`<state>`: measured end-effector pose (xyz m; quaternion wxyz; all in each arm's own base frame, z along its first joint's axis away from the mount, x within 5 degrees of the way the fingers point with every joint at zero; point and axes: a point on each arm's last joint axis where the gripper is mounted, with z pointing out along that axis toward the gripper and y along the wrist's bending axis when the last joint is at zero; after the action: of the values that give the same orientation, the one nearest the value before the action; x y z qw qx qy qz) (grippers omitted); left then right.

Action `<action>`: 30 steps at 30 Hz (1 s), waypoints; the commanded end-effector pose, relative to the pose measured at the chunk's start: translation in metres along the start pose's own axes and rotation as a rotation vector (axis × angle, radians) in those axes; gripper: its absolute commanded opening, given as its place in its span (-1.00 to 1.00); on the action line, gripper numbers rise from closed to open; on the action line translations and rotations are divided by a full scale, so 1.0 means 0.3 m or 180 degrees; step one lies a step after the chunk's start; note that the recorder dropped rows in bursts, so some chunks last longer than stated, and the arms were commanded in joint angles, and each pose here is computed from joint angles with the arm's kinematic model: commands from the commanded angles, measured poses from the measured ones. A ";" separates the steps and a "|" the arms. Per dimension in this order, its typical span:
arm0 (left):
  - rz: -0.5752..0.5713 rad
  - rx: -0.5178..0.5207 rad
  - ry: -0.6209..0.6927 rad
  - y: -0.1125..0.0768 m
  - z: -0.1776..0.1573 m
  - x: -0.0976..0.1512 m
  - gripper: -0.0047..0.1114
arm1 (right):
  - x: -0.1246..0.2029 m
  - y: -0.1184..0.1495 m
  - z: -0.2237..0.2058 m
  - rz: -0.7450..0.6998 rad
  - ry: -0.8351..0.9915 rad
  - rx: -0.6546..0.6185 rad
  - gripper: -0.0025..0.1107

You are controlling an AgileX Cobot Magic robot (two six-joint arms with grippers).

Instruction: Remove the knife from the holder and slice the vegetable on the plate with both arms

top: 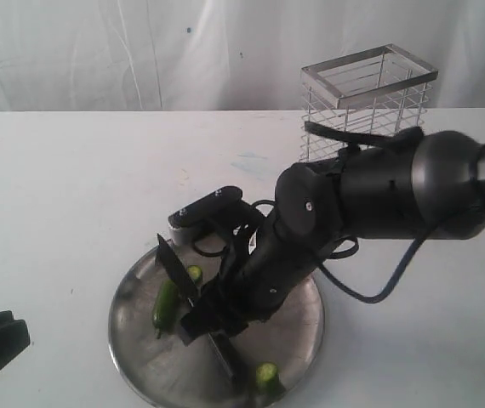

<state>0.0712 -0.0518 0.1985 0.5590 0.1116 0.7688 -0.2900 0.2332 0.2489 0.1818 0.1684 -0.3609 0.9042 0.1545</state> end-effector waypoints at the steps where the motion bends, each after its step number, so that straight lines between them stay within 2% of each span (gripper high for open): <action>1: -0.0076 0.0053 -0.0025 -0.005 -0.002 0.001 -0.44 | 0.002 0.018 -0.141 0.0008 -0.0400 -0.0009 -0.21; 4: -0.0076 0.0053 -0.0025 -0.005 -0.002 0.001 -0.44 | 0.046 0.034 -0.268 0.0029 -0.0779 -0.0023 -0.24; 6: -0.0076 0.0053 -0.0025 -0.005 -0.002 0.001 -0.44 | 0.089 0.045 -0.352 0.0045 -0.1080 -0.0048 -0.34; 12: -0.0076 0.0053 -0.0025 -0.005 -0.002 0.001 -0.44 | 0.292 0.071 -0.626 0.0089 -0.2223 -0.0170 -0.96; 18: -0.0076 0.0053 -0.0025 -0.005 -0.002 0.001 -0.44 | 0.531 0.100 -0.816 -0.0146 -0.2914 -0.0340 -0.96; 21: -0.0076 0.0053 -0.0025 -0.005 -0.002 0.001 -0.44 | 0.633 0.104 -0.903 -0.0398 -0.3400 -0.0237 -0.96; 26: -0.0076 0.0041 -0.0027 -0.004 -0.002 0.001 -0.44 | 0.814 0.115 -0.992 -0.0492 -0.3951 -0.0367 -0.96; 30: -0.0073 0.0030 -0.0037 -0.003 -0.002 0.000 -0.44 | 0.837 0.114 -0.995 -0.0517 -0.4014 -0.0374 -0.96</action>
<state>0.0713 -0.0516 0.1985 0.5589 0.1098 0.7691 -0.2899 -0.0188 0.0036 0.3519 0.6593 -0.2733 0.5901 0.3774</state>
